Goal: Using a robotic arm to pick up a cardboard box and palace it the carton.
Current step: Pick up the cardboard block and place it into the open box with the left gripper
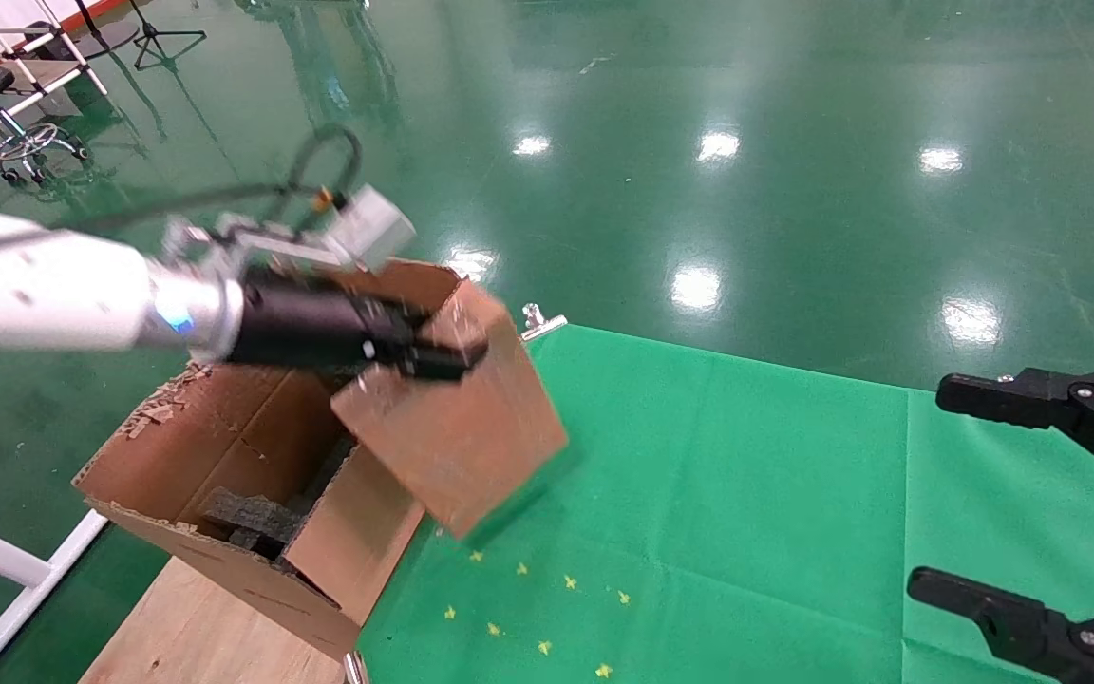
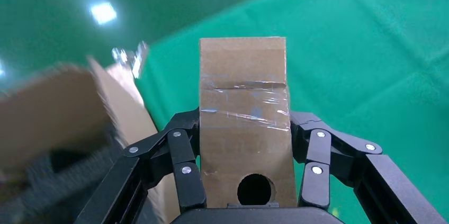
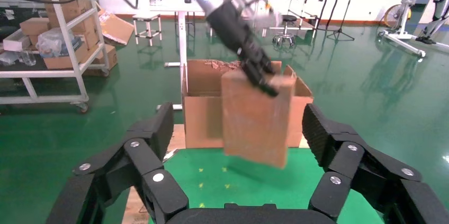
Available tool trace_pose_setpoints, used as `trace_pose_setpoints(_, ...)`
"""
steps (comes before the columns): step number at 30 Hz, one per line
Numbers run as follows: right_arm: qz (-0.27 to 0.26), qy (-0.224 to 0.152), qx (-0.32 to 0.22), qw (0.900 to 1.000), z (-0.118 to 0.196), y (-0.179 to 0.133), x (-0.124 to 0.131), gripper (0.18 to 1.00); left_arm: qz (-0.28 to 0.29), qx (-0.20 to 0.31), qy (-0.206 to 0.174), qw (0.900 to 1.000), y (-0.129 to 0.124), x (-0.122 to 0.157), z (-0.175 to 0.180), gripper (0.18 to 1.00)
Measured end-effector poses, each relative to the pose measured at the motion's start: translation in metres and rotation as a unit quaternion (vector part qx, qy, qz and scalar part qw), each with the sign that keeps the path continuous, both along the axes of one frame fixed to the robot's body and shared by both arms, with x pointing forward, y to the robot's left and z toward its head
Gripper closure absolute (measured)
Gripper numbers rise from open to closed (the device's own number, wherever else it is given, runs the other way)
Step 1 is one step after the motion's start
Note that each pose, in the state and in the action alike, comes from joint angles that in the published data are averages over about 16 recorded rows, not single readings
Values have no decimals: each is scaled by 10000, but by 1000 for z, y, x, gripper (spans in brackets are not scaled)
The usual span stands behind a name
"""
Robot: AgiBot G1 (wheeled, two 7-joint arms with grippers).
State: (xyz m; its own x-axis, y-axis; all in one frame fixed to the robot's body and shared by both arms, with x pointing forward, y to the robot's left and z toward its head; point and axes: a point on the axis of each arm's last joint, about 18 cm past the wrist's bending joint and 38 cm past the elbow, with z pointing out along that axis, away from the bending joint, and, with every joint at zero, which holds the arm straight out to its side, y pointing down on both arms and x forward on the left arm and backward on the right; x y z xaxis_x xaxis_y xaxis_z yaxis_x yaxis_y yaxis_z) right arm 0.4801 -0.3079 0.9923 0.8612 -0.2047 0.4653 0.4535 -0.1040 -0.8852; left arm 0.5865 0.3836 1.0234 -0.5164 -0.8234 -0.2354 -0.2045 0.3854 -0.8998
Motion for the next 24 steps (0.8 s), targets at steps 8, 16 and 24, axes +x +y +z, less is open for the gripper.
trace_pose_setpoints(8,0,0,0,10000,0,0,0,256,16,-377,-625,9973,38,-14,64,776)
trace_pose_setpoints(16,0,0,0,10000,0,0,0,195,317,-452,-1076,9927,91,-34,105,779)
trace_pose_setpoints(24,0,0,0,10000,0,0,0,178,953,-186,-1058,9896,148,-42,100,781)
